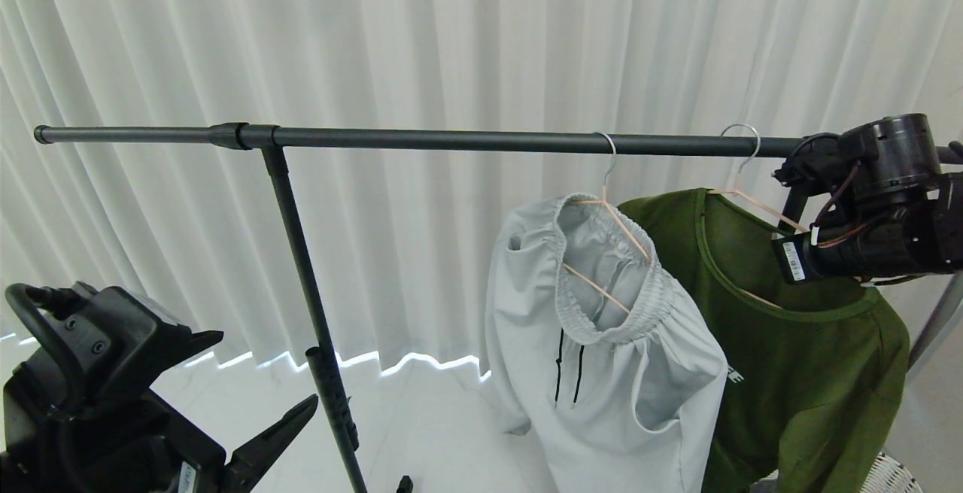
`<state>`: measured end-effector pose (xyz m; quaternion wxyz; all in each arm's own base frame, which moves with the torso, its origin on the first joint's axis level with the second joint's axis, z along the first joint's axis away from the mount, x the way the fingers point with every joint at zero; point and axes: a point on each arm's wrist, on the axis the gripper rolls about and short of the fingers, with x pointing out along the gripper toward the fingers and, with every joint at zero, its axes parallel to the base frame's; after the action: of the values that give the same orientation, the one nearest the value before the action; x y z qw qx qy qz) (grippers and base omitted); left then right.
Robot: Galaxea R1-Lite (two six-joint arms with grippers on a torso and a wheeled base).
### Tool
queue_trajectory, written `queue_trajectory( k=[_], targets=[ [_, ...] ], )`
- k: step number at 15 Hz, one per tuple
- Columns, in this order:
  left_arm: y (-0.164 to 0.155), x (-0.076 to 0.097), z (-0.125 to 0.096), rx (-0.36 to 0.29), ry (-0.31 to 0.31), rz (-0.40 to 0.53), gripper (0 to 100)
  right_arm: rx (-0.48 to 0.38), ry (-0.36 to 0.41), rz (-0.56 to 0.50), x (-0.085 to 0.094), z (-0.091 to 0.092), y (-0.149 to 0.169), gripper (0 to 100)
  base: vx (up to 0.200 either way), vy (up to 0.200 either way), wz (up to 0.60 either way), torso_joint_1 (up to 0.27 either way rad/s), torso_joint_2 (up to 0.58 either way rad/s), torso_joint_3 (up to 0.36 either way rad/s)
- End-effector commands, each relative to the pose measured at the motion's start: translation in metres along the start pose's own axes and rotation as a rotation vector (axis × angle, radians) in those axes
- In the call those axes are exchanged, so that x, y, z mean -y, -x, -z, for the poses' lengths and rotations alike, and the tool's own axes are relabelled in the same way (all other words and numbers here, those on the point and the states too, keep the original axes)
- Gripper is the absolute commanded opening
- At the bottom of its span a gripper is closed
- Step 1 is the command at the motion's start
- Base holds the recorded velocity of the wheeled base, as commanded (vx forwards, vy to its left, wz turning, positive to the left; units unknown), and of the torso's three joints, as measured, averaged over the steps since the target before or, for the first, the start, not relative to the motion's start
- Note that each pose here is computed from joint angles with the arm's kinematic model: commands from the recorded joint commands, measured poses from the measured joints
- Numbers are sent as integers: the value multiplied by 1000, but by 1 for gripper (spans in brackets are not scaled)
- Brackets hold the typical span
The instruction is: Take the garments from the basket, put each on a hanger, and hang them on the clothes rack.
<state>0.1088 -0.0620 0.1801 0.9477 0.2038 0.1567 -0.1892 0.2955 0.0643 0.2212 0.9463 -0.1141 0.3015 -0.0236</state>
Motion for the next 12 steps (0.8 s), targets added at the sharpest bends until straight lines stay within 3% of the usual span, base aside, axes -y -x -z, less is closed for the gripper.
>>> queue_trajectory(
  k=[1, 5, 8, 12],
  targets=[
    [0, 0, 0, 0, 0, -2, 100, 4, -1, 1, 1, 0, 2, 100, 0, 0, 0, 0, 0, 0],
    [1, -2, 0, 5, 11, -15, 100, 69, -24, 2, 8, -5, 25, 100, 0, 0, 0, 0, 0, 0],
    [1, -12, 1, -9, 39, -85, 100, 148, -101, -16, 14, -5, 61, 100, 0, 0, 0, 0, 0, 0],
    [4, -36, 4, -55, 111, -285, 100, 268, -151, -58, 29, 22, 112, 100, 0, 0, 0, 0, 0, 0]
  ],
)
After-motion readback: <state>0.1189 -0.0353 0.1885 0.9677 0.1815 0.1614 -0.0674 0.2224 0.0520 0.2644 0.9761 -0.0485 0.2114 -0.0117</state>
